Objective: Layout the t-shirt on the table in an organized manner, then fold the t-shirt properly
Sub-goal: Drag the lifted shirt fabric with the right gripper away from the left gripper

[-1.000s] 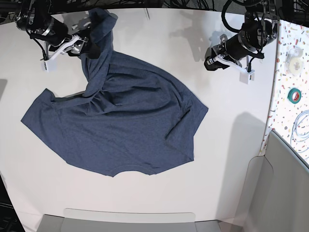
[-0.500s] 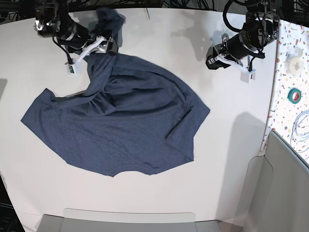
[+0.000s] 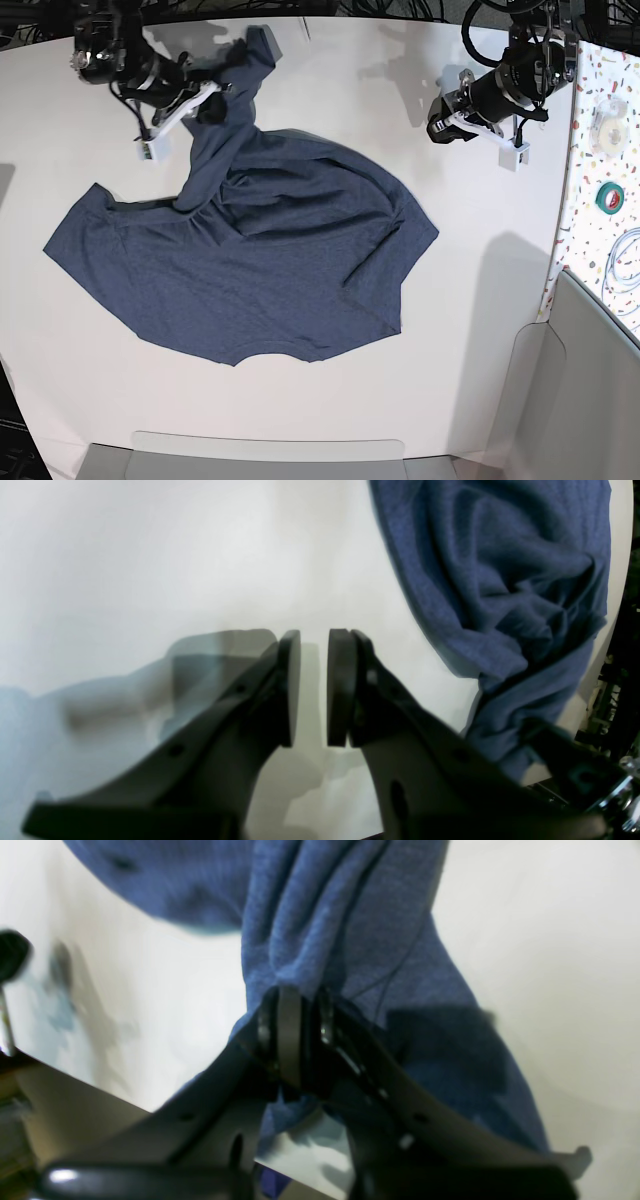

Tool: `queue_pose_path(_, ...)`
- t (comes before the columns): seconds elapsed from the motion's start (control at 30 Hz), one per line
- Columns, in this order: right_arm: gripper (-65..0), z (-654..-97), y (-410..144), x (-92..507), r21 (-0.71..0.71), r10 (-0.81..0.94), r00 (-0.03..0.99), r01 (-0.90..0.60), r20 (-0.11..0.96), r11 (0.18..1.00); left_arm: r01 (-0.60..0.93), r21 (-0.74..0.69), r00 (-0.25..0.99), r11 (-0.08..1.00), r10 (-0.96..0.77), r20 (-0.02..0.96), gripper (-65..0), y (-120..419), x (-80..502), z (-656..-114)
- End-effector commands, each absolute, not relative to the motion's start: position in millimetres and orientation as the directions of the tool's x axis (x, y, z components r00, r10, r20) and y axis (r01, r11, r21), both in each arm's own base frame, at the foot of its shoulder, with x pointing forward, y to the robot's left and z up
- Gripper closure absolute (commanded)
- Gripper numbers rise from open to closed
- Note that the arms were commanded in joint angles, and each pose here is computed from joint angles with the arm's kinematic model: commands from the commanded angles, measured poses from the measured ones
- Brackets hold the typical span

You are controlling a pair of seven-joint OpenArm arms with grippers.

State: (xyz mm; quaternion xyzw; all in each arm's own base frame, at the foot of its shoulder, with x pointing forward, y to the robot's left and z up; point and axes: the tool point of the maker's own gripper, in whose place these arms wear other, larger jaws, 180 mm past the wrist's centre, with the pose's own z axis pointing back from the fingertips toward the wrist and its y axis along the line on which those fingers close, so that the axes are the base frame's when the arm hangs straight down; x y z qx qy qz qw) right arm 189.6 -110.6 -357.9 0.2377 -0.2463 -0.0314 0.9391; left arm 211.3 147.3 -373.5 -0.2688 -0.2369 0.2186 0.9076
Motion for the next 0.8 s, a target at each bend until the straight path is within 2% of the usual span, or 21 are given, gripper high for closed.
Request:
queue_pose_path(0.0,0.0,-344,-116,200,0.478,-0.2,0.845,-0.072,0.495,0.875,-0.245,-0.597,0.783,0.764,0.519,0.343,-10.3,150,217,-365)
queue_pose_path(0.07,0.0,-332,-123,205,0.526,-0.245,0.825,-0.073,0.509,0.847,-0.236,-0.59,0.79,0.772,0.506,0.347,-10.2,151,217,-365)
queue_pose_path(0.2,0.0,-302,-127,212,0.594,-0.265,0.768,-0.181,0.584,0.784,-0.235,-0.587,0.787,0.775,0.506,0.352,-10.2,153,219,-364)
queue_pose_path(0.4,0.0,-286,-160,204,0.615,-0.351,0.699,-0.16,0.623,0.772,-0.23,-0.583,0.793,0.779,0.497,0.352,-10.2,153,218,-365)
queue_pose_path(0.57,0.0,-300,-194,186,0.708,-0.545,0.648,0.014,0.531,0.706,-0.223,-0.568,0.797,0.793,0.483,0.362,-10.1,158,218,-364)
queue_pose_path(0.7,0.0,-334,-220,163,0.769,-0.665,0.636,0.17,0.392,0.616,-0.218,-0.559,0.804,0.8,0.472,0.361,-10.3,160,217,-364)
queue_pose_path(0.77,0.0,-354,-224,149,0.777,-0.677,0.668,0.231,0.311,0.585,-0.218,-0.558,0.805,0.801,0.471,0.362,-10.3,160,217,-364)
